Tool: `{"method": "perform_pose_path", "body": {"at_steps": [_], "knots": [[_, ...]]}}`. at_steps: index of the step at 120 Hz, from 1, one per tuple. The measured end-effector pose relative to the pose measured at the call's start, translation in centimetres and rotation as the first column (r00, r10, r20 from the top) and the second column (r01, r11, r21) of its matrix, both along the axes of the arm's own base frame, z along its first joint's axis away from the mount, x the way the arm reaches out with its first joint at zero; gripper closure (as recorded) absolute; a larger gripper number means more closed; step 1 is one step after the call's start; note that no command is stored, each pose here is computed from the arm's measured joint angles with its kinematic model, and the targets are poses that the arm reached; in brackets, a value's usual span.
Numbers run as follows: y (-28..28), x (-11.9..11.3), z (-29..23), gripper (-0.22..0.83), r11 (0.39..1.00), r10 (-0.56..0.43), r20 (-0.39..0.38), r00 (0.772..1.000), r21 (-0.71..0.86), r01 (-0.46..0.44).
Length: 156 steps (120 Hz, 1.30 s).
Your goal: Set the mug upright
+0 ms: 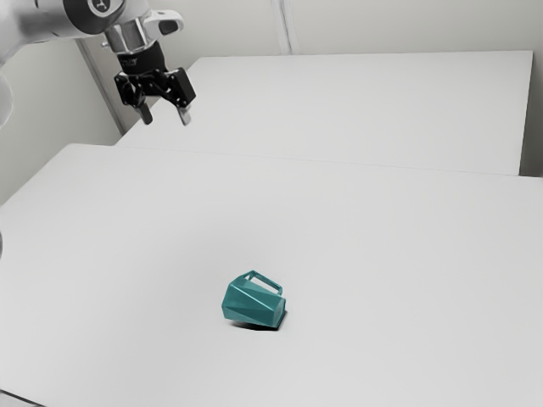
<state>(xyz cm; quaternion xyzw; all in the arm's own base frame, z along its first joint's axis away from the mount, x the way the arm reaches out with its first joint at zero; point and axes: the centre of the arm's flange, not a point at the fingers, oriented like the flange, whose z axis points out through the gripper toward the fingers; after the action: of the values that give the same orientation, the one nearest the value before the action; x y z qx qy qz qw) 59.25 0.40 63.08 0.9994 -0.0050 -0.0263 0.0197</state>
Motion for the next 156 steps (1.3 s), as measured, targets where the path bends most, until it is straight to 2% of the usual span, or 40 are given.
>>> {"method": "perform_pose_path", "body": {"at_steps": [19,45,64,95,122,156], "knots": [[-0.2,0.1,-0.4,0.0,1.0,-0.006,-0.013,1.0,-0.015,0.006],[0.8,0.5,-2.6,0.0,0.985,0.037,-0.079,0.996,-0.163,-0.049],[4.0,-0.3,-6.8,0.0,0.941,0.12,-0.198,0.973,-0.29,-0.175],[3.0,-2.1,-14.0,0.0,0.871,0.131,-0.348,0.928,-0.407,-0.276],[3.2,-4.5,-18.4,0.0,0.822,0.154,-0.413,0.898,-0.45,-0.348],[2.4,-7.4,-23.6,0.0,0.78,0.146,-0.455,0.878,-0.493,-0.385]]}}
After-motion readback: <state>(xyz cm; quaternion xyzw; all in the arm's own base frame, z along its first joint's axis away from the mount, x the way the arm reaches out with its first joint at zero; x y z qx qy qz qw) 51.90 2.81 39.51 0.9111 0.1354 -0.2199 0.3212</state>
